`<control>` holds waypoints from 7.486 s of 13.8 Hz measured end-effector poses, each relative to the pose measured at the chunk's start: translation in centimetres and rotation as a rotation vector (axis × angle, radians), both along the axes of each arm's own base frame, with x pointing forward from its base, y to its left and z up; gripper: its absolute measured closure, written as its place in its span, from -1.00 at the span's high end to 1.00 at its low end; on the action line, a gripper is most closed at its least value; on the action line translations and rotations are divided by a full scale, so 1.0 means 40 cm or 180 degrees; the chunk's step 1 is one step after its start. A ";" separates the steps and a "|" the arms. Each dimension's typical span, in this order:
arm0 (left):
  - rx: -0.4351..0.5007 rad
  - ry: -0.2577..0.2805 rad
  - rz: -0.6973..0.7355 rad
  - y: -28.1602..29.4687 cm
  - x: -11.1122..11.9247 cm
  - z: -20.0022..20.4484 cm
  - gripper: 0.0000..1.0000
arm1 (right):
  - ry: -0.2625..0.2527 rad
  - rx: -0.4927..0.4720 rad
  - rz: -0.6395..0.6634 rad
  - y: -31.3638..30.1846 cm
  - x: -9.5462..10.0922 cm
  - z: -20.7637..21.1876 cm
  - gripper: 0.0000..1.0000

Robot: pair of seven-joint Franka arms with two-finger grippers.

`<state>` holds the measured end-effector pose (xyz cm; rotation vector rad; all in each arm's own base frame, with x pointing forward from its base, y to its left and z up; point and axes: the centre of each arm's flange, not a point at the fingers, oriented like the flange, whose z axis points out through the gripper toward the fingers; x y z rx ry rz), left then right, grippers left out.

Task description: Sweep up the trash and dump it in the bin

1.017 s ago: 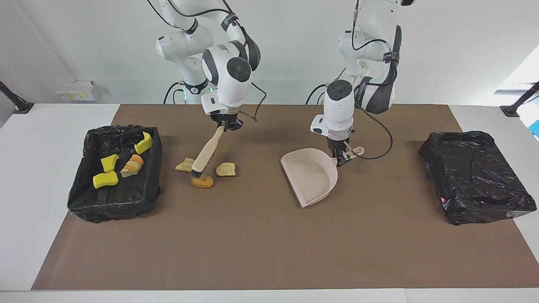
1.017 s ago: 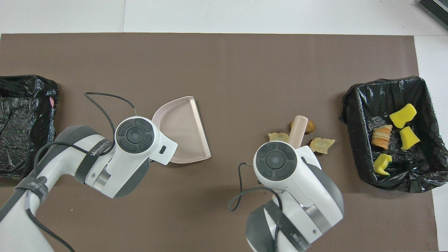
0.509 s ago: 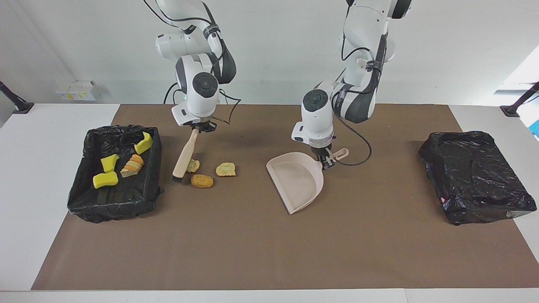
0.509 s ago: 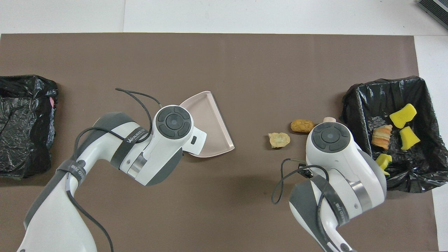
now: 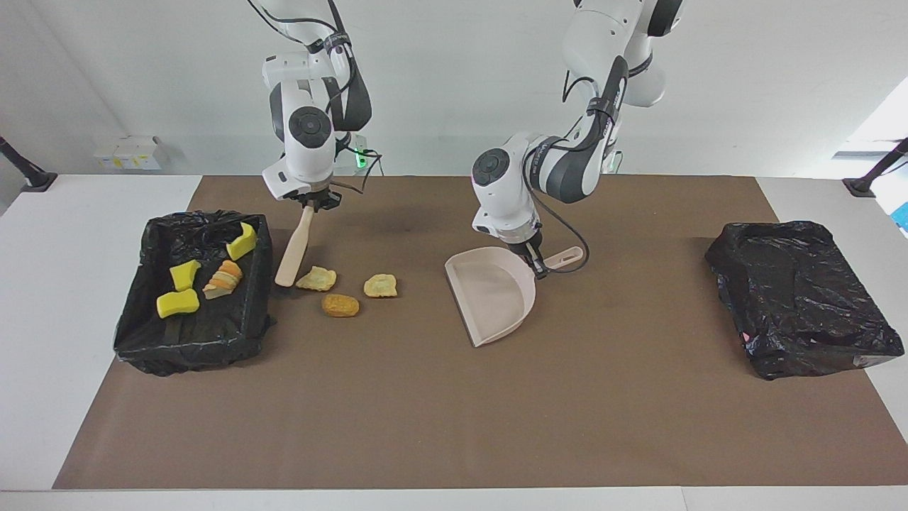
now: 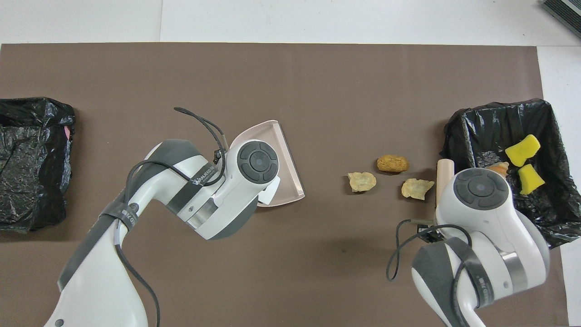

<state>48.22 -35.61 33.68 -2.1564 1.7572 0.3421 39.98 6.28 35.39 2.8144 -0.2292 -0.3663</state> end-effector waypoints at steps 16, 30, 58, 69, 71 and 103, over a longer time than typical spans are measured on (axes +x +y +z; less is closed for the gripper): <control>0.0255 0.0107 -0.0056 -0.004 -0.035 -0.011 -0.34 | -0.0088 0.1217 0.0728 0.479 0.085 -0.033 -0.49; 0.0111 0.0012 0.0104 0.079 0.038 0.002 -0.34 | 0.0031 0.2275 0.0286 0.626 0.045 0.037 -0.49; 0.0712 -0.0155 -0.0352 1.526 0.179 0.446 -0.34 | -0.0168 0.1104 0.0532 1.082 -0.387 -0.059 -0.49; 0.2280 0.0326 -0.0803 1.455 0.243 0.363 -0.34 | -0.0150 0.1094 0.0574 1.081 -0.386 -0.062 0.44; 0.2491 0.0404 -0.0703 1.443 0.245 0.384 -0.34 | -0.0125 0.1072 0.0570 1.082 -0.381 -0.052 0.89; -0.0873 -0.0479 0.3582 0.129 0.186 0.207 -0.34 | -0.0949 0.0646 0.0963 0.044 0.440 0.446 1.00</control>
